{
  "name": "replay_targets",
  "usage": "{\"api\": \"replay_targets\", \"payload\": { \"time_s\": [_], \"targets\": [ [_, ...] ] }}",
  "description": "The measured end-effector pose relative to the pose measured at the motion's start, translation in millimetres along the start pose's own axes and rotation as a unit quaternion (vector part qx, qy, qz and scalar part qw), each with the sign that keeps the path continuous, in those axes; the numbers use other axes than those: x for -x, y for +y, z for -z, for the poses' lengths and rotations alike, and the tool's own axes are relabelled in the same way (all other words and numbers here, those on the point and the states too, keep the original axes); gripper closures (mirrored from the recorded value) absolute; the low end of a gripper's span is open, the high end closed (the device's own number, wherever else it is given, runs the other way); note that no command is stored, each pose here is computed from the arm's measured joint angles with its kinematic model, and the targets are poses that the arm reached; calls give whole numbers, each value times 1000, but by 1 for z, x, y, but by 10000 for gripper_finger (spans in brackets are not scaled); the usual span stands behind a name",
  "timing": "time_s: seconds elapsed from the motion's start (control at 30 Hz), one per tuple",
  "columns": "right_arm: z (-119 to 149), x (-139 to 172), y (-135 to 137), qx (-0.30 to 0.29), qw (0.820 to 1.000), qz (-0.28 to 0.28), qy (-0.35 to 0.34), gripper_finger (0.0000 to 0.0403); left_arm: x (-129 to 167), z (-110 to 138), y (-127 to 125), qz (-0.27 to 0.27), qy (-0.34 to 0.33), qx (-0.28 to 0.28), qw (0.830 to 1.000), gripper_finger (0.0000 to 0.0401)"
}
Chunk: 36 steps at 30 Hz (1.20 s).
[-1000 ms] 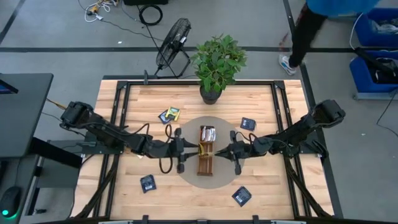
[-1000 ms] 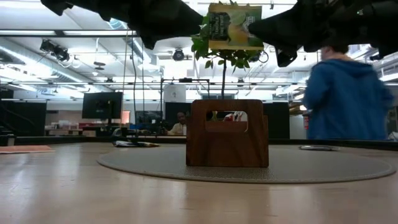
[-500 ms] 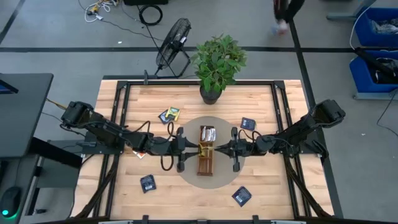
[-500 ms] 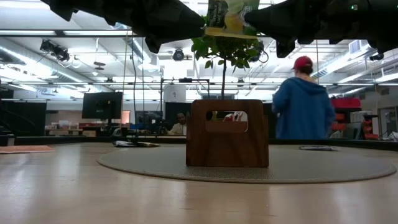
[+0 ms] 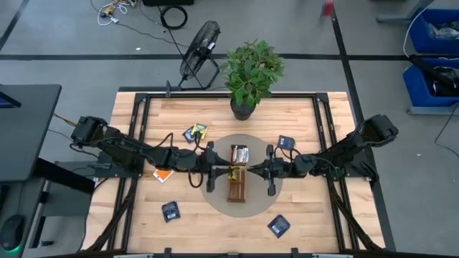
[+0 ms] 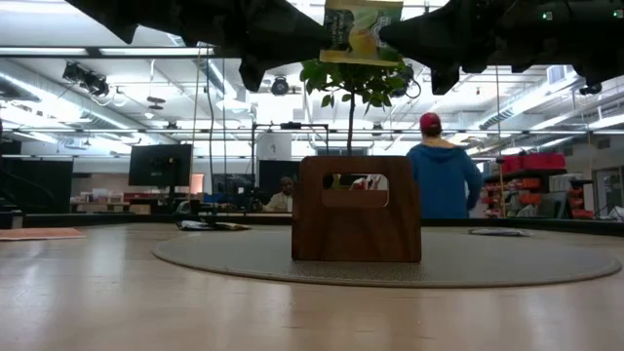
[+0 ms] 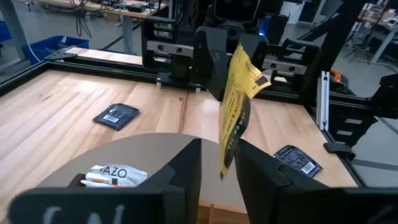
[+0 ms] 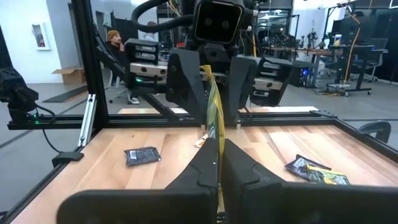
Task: Pick & Place Tea
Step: Put the yellow tea bag into the middle compartment of the middle section wooden organizer
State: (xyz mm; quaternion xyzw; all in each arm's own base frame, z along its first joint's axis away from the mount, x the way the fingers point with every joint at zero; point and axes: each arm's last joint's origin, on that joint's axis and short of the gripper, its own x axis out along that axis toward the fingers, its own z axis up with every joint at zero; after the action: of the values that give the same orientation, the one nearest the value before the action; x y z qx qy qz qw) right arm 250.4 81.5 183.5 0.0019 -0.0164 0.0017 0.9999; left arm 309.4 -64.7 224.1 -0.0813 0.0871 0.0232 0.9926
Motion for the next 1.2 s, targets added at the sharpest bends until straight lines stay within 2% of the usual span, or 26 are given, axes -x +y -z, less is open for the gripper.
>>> {"api": "replay_targets", "payload": {
  "time_s": [0.3,0.4,0.53,0.73,0.83,0.97,1.13,1.2],
  "targets": [
    [-3,-7,-1,-1,1000,-5,8,403,-2,-2,6,6,-2,12,1000,393],
    [-3,-7,-1,1,1000,-6,13,393,-2,-2,7,5,-1,12,1000,396],
    [1,-7,-1,10,999,-6,42,358,-2,-1,7,13,8,29,999,398],
    [4,3,-4,4,992,1,126,305,-3,1,12,40,34,128,990,399],
    [3,9,-4,-5,989,2,147,289,-4,4,17,46,63,191,979,399],
    [0,16,1,4,987,0,162,277,-4,7,27,55,107,288,950,400],
    [2,23,4,20,982,38,185,276,-6,6,39,72,134,380,912,400],
    [3,25,7,25,981,36,190,278,-6,5,45,85,146,392,905,400]
  ]
}}
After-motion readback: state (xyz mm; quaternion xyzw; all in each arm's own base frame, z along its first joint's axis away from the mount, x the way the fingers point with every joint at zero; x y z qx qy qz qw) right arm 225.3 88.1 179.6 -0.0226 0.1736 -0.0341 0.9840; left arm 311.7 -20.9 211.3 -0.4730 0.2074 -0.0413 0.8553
